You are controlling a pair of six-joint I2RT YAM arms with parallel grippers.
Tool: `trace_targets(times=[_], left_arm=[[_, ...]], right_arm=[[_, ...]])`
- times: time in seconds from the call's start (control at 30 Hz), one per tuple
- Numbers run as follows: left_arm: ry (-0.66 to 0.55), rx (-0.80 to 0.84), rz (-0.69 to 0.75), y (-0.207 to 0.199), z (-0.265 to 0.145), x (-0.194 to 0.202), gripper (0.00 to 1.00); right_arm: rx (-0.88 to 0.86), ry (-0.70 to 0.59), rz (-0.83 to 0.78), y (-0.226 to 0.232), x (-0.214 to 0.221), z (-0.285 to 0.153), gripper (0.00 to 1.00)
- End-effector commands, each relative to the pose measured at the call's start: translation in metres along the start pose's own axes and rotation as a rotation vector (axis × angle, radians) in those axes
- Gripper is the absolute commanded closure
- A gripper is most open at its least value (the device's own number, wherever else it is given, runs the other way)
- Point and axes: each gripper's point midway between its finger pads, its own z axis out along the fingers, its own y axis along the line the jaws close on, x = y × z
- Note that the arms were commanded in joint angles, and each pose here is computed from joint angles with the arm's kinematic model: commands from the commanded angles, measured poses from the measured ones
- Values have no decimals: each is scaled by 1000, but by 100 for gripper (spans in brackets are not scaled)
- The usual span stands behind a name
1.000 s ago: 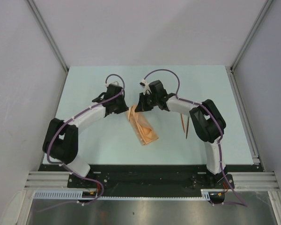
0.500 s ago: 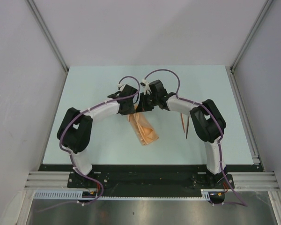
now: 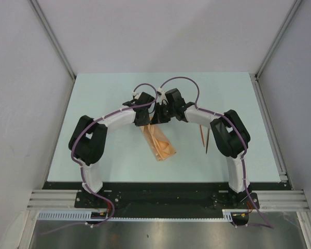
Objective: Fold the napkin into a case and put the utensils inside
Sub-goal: Grasp the top corner of the smaller rectangle folded napkin from the folded napkin.
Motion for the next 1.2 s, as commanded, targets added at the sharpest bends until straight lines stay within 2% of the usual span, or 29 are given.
trace_targets(times=[0.0, 0.07, 0.43, 0.6, 0.73, 1.0, 1.17], left_arm=[[-53, -3, 0, -5, -6, -23, 93], [-62, -3, 2, -5, -8, -25, 100], [-146, 100, -36, -8, -27, -29, 100], [-120, 156, -70, -16, -29, -20, 100], [-147, 204, -97, -21, -32, -22, 100], [-161, 218, -108, -20, -33, -19, 100], [-158, 230, -103, -24, -32, -20, 100]], right_arm=[[-16, -29, -3, 11, -17, -6, 100], [-14, -30, -3, 11, -17, -6, 100], [3, 21, 7, 7, -3, 11, 100], [-5, 23, 26, 9, -2, 22, 100], [3, 48, 29, 7, 7, 30, 100], [26, 92, 49, -7, 21, 47, 100], [-28, 117, 36, 0, 24, 63, 100]])
